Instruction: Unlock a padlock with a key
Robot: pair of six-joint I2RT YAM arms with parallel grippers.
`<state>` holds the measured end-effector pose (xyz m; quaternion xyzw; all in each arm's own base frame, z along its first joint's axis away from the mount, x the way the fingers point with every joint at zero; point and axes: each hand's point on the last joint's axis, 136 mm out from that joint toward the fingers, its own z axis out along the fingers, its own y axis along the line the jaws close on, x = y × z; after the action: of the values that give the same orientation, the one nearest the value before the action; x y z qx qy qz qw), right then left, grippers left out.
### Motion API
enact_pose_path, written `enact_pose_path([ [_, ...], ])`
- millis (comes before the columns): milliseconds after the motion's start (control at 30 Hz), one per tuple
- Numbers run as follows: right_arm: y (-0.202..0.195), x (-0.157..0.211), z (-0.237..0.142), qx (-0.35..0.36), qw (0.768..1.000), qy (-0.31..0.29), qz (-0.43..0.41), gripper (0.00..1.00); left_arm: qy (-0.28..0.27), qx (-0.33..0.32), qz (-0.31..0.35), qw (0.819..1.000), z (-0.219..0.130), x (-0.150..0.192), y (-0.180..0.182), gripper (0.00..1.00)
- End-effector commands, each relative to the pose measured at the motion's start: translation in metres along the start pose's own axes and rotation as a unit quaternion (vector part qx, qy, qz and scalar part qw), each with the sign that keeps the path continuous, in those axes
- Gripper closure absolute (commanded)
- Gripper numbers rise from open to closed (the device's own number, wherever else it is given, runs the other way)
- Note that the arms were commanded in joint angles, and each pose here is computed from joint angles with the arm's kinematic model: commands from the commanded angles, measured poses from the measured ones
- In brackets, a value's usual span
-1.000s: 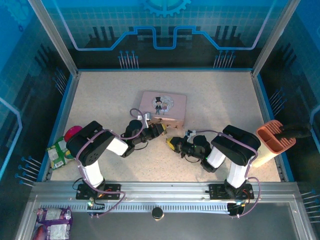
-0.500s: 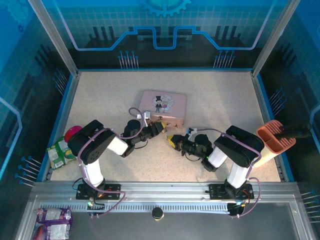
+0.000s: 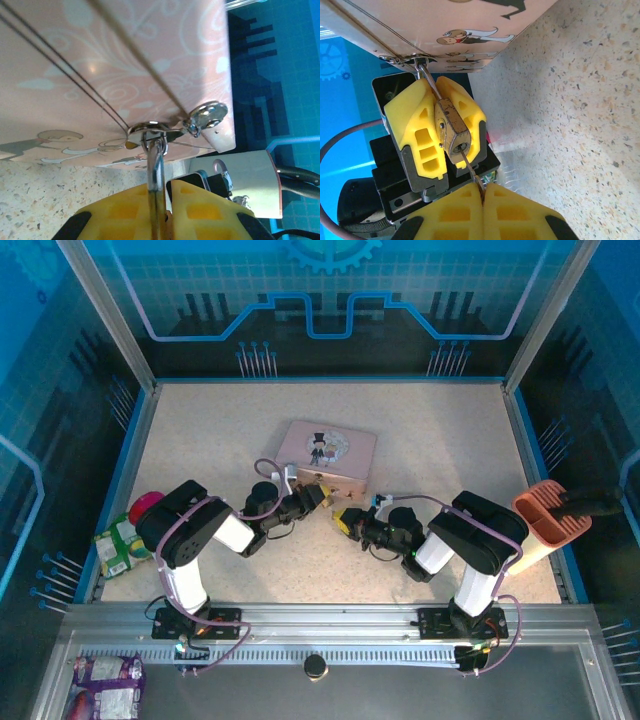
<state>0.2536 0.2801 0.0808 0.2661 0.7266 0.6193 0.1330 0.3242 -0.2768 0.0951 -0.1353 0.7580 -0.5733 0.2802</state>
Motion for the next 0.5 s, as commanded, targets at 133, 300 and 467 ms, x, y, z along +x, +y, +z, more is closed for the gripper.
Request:
enact_pose_path([
  [133, 0.0134, -0.0021, 0.0022, -0.020, 1.000, 0.000, -0.017, 1.00, 0.012, 0.085, 0.027, 0.996, -0.0018, 0.0001, -0.0446, 1.00],
  [300, 0.0140, -0.0023, 0.0019, -0.021, 1.000, 0.000, -0.017, 1.00, 0.012, 0.086, 0.024, 0.996, -0.0023, 0.0010, -0.0441, 1.00],
  [467, 0.0134, -0.0041, 0.0015, -0.020, 1.000, -0.003, -0.017, 1.00, 0.011, 0.088, 0.024, 0.996, -0.0033, 0.0005, -0.0460, 1.00],
])
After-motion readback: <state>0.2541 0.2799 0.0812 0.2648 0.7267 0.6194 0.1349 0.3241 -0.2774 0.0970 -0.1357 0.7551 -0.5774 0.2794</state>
